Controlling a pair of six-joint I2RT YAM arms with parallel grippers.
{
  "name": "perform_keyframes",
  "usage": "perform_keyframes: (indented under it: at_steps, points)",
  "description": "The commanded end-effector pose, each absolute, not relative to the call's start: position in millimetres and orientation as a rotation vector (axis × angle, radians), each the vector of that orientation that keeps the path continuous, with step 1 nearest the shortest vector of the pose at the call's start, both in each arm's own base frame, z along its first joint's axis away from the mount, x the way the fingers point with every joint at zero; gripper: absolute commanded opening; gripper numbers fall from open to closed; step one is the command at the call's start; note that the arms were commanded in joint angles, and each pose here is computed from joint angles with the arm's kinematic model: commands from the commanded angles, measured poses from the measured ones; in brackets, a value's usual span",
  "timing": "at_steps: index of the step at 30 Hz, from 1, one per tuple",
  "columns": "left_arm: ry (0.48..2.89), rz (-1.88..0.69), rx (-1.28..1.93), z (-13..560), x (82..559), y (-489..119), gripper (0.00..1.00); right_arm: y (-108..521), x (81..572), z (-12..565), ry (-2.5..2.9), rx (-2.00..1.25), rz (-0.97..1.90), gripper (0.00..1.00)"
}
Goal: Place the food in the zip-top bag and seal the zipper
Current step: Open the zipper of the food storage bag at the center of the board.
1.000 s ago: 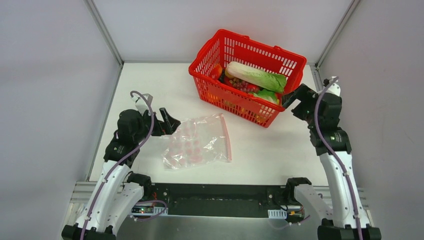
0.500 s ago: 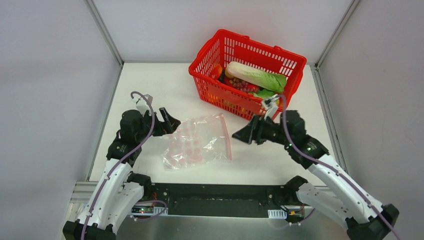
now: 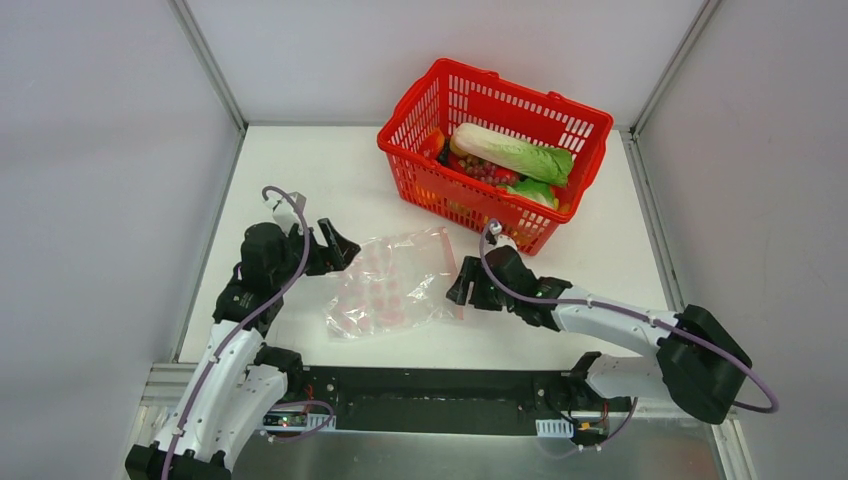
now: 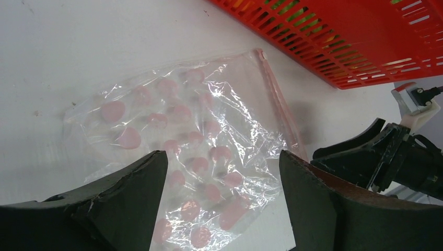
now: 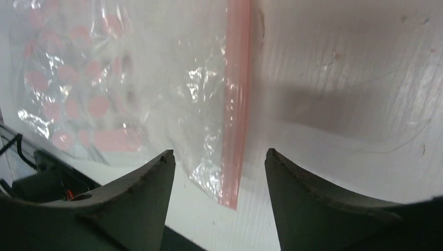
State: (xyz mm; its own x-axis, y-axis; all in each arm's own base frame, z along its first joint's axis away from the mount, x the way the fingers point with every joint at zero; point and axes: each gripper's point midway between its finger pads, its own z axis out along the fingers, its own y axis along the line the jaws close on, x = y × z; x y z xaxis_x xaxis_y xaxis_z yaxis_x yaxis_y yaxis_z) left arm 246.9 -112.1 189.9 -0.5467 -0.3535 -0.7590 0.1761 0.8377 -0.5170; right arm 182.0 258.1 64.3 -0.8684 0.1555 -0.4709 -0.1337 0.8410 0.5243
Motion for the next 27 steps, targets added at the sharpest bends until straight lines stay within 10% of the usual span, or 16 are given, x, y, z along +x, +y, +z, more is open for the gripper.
perform_keyframes:
  at_steps: [1, 27]
  points:
    - [2.045, -0.683, -0.149, 181, 241, -111, 0.8, 269, 223, 80, 2.296, 0.202, 0.793, 0.65]
    - [2.088, -0.738, -0.205, 162, 236, -116, 0.79, 259, 224, 52, 2.285, 0.201, 0.706, 0.23]
